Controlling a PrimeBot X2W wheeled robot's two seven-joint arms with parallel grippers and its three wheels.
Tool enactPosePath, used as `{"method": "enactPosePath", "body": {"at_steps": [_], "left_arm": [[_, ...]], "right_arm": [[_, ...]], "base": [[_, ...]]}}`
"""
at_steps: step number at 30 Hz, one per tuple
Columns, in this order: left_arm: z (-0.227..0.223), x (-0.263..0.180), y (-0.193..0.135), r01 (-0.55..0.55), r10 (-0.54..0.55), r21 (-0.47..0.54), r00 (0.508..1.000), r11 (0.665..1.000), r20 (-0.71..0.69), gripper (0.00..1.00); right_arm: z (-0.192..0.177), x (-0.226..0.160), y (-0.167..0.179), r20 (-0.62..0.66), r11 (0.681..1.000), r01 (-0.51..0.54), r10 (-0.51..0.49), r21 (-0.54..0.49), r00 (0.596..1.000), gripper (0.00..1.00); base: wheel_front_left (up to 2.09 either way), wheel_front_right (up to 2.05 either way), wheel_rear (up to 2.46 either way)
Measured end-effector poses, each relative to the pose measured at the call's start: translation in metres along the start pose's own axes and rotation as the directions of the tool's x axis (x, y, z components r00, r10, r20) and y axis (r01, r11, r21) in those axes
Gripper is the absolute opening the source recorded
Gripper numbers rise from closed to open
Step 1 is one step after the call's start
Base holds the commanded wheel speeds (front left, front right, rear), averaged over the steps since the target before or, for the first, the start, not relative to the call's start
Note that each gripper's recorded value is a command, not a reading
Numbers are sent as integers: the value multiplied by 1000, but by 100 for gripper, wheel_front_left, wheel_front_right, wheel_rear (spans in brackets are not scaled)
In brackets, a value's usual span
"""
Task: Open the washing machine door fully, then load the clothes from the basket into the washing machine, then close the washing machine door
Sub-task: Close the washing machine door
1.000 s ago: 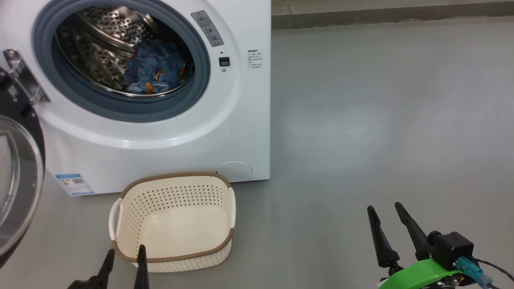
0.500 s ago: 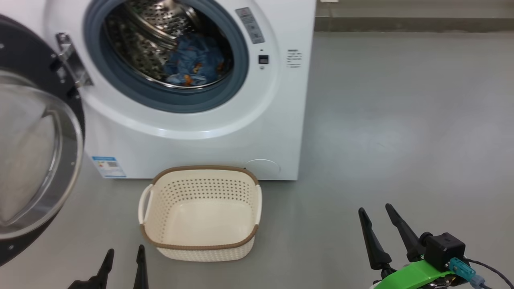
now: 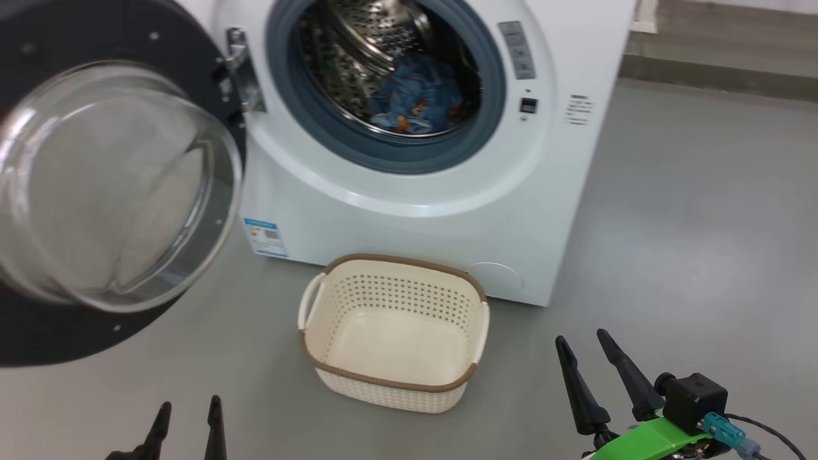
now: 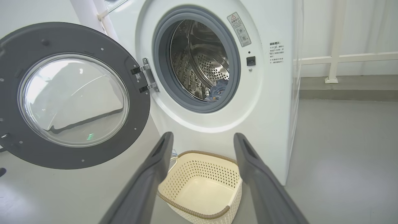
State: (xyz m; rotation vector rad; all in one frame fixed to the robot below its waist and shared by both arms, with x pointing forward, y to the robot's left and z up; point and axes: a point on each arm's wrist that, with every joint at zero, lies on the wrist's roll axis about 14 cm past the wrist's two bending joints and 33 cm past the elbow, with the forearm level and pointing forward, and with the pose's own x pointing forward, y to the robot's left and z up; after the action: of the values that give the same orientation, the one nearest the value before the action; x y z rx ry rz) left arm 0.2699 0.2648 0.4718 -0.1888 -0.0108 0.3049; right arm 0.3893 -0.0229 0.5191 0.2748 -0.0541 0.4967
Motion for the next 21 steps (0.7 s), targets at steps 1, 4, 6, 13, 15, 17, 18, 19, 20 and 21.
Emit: {"method": "enactPosePath", "body": {"at_steps": [1, 4, 6, 13, 15, 17, 18, 19, 20, 21], "left_arm": [[1, -3, 4, -14, 14, -1, 1000, 1000, 3, 100], [3, -11, 17, -51, 51, 3, 999, 999, 14, 100], [5, -17, 25, -77, 77, 1, 997, 997, 22, 100], [8, -39, 55, -181, 181, -3, 983, 984, 38, 100], [11, -42, 60, -201, 201, -1, 979, 980, 46, 100], [12, -43, 64, -218, 218, 3, 975, 976, 47, 100], [12, -44, 65, -224, 224, 4, 973, 975, 48, 100], [13, -45, 66, -229, 229, 4, 972, 973, 50, 100], [14, -46, 67, -234, 234, 5, 971, 972, 51, 100], [14, -47, 69, -242, 241, 6, 969, 970, 52, 100]], "right_arm": [[-1, 2, 5, -2, 1000, -14, 14, 1, 1000, 100], [-3, 9, 17, -8, 999, -54, 54, 7, 999, 100], [-5, 13, 26, -14, 997, -80, 80, 9, 997, 100], [-15, 21, 63, -41, 982, -188, 189, 27, 981, 100], [-19, 22, 70, -51, 977, -211, 212, 32, 976, 100], [-22, 24, 73, -61, 975, -220, 222, 37, 973, 100], [-23, 25, 74, -63, 974, -223, 225, 38, 972, 100], [-24, 26, 74, -66, 973, -226, 228, 39, 971, 100], [-26, 27, 75, -69, 973, -229, 232, 41, 970, 100], [-27, 28, 77, -72, 971, -233, 236, 42, 969, 100]], "base": [[0, 0, 0], [0, 0, 0], [0, 0, 0], [0, 0, 0], [0, 0, 0], [0, 0, 0], [0, 0, 0], [0, 0, 0], [0, 0, 0], [0, 0, 0]]}}
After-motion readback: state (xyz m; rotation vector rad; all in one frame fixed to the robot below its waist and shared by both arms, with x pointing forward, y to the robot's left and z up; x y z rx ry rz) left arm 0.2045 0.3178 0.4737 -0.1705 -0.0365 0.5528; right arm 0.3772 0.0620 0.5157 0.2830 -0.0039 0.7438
